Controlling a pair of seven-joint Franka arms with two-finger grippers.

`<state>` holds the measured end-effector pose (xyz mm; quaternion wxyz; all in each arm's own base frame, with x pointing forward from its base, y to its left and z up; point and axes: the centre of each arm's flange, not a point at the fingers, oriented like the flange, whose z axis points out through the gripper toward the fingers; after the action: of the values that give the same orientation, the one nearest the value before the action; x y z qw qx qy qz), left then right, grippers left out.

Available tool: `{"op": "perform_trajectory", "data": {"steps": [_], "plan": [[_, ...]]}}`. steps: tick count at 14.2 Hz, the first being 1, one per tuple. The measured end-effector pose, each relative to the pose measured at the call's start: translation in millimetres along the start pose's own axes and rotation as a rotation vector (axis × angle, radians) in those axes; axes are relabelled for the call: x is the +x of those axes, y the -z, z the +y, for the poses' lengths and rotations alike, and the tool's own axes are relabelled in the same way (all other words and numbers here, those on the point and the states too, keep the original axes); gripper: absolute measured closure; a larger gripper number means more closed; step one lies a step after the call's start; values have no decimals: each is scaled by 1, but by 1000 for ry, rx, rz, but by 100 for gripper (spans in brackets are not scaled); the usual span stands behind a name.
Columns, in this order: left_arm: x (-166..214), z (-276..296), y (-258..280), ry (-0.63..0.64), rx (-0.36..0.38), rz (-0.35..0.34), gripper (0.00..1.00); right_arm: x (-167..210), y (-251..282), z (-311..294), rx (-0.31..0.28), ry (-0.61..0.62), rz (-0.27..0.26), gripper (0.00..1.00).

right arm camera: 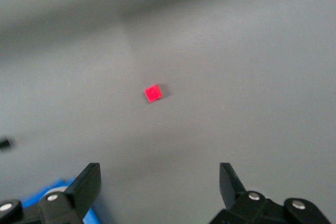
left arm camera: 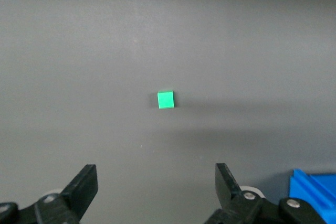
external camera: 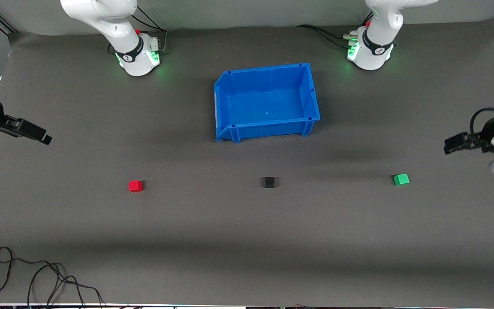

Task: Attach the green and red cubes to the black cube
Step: 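Reach the right gripper toward the red cube while the left gripper reaches the green cube, then grasp the red cube with the right gripper while the left gripper grasps the green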

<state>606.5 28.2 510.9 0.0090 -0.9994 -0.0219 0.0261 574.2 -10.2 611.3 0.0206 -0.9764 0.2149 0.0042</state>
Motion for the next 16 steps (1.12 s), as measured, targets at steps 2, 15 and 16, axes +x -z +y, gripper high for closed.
{"op": "perform_trajectory", "data": {"steps": [2, 15, 16], "plan": [[17, -1, -40, 18, -2, -11, 0, 6, -1, -8, 1, -250, 3, 0], [47, 7, -285, 69, -22, -83, 2, 41, -135, -24, 19, -1078, -327, 0], [48, 7, -284, 95, -21, -83, 2, 44, -156, -21, 29, -1098, -325, 0]]}}
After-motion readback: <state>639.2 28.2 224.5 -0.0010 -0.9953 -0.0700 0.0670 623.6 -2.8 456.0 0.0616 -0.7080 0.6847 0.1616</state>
